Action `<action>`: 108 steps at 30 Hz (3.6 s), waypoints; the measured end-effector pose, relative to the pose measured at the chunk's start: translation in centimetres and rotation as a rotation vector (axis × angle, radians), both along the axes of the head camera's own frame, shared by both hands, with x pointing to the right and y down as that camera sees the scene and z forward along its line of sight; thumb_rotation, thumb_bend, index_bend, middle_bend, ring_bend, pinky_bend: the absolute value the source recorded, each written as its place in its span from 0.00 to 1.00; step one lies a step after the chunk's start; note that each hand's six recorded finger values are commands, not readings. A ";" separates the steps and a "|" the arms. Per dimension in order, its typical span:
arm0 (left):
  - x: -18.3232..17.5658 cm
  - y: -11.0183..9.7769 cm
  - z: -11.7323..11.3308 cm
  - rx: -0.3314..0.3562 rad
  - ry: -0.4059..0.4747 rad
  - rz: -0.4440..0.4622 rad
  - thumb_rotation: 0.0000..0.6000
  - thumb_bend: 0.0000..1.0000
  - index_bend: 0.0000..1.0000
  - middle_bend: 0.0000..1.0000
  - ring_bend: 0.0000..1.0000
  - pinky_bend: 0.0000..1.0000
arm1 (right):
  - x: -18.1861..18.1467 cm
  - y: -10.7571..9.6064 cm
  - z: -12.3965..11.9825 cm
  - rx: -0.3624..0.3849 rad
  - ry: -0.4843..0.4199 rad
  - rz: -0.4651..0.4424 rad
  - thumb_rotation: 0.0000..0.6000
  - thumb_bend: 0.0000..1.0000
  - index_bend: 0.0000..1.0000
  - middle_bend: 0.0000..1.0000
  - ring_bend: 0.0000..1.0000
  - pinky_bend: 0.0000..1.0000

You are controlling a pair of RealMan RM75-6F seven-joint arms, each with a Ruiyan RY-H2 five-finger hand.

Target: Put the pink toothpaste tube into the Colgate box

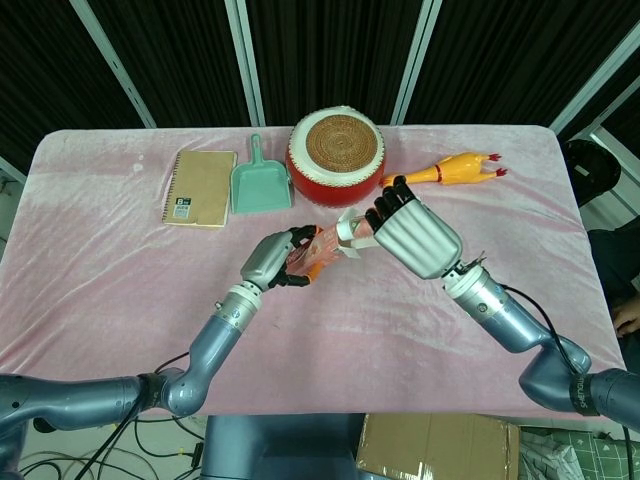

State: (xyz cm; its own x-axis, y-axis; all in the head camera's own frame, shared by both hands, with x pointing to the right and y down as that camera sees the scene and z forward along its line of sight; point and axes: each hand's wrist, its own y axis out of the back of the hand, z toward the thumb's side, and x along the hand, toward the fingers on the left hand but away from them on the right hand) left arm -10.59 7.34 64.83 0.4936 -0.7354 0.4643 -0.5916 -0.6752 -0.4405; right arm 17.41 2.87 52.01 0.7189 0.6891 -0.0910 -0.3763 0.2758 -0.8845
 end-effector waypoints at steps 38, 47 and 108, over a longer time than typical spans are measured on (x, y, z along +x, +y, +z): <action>1.6 0.1 -0.4 0.009 0.025 -0.001 1.00 0.49 0.37 0.30 0.23 0.37 | -0.6 0.1 -0.6 0.046 -0.030 -0.043 1.00 0.21 0.07 0.07 0.06 0.19; 1.4 -0.2 -0.5 0.055 0.042 -0.029 1.00 0.49 0.36 0.30 0.23 0.37 | 0.1 -0.3 -1.7 0.066 -0.084 0.004 1.00 0.21 0.04 0.06 0.05 0.18; -15.7 3.6 0.4 0.222 -0.532 0.033 1.00 0.08 0.10 0.04 0.00 0.05 | 19.6 6.1 0.1 -0.201 -0.230 0.680 1.00 0.15 0.01 0.02 0.02 0.15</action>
State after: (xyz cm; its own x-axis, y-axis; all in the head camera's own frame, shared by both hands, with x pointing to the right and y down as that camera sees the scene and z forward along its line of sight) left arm -26.28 10.92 65.23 0.2589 -0.8314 0.4916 -0.2298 -0.5474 -0.8047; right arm 36.98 9.02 52.14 0.1560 0.9746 -0.1609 -0.2060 -0.1272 -0.9702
